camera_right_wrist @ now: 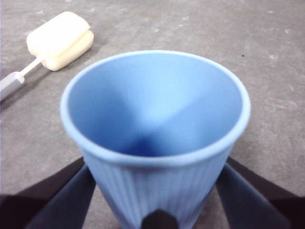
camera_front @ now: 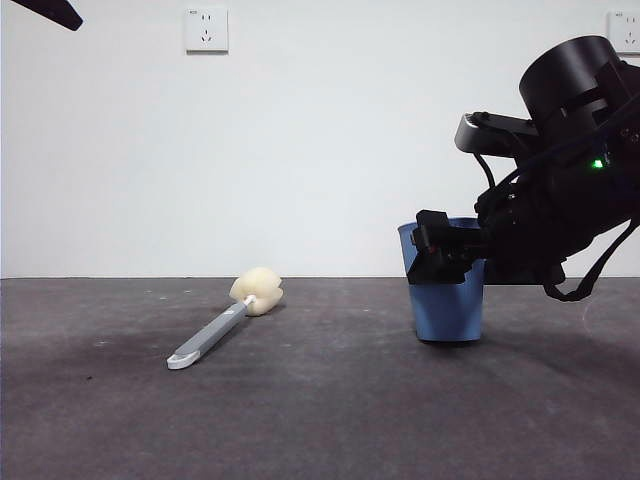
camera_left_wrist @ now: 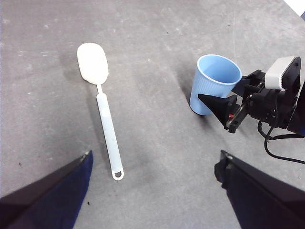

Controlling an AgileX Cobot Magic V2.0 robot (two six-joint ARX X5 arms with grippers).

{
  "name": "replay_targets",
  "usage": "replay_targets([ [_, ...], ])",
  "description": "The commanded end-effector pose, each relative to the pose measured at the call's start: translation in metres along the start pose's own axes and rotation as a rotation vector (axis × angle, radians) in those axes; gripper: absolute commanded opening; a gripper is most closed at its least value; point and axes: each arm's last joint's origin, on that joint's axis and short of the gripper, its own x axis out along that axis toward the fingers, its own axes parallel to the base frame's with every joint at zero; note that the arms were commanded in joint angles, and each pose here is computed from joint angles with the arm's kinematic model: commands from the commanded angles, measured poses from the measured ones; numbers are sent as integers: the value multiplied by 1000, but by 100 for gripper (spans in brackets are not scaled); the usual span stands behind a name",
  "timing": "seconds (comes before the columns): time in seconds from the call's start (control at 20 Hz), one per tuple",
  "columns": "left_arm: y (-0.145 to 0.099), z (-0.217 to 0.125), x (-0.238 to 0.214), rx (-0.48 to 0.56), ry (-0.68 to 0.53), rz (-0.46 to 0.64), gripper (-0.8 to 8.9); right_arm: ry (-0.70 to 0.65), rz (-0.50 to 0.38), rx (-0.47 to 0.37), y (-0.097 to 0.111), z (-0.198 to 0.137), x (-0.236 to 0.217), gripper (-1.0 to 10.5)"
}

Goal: Pick up the cup brush,pick up the cup,insert the brush into the cup,clean the cup,put the cup brush back,put the cup back to the fixed position on the table

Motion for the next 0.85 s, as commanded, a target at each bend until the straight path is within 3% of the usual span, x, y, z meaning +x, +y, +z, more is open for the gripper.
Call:
replay_targets([
  [0.05,0,-1,1,17,2,2,440,96,3,17,1,-13,1,384],
  [0.35,0,-2,1,27,15,7,440,114,10,11,3,-11,-3,513],
  [0.65,1,-3,1,27,24,10,440,64,10,-2,2,12,-23,514],
  [0.85,1,-4,1,28,36,13,440,123,23,10,6,28,-56,513],
])
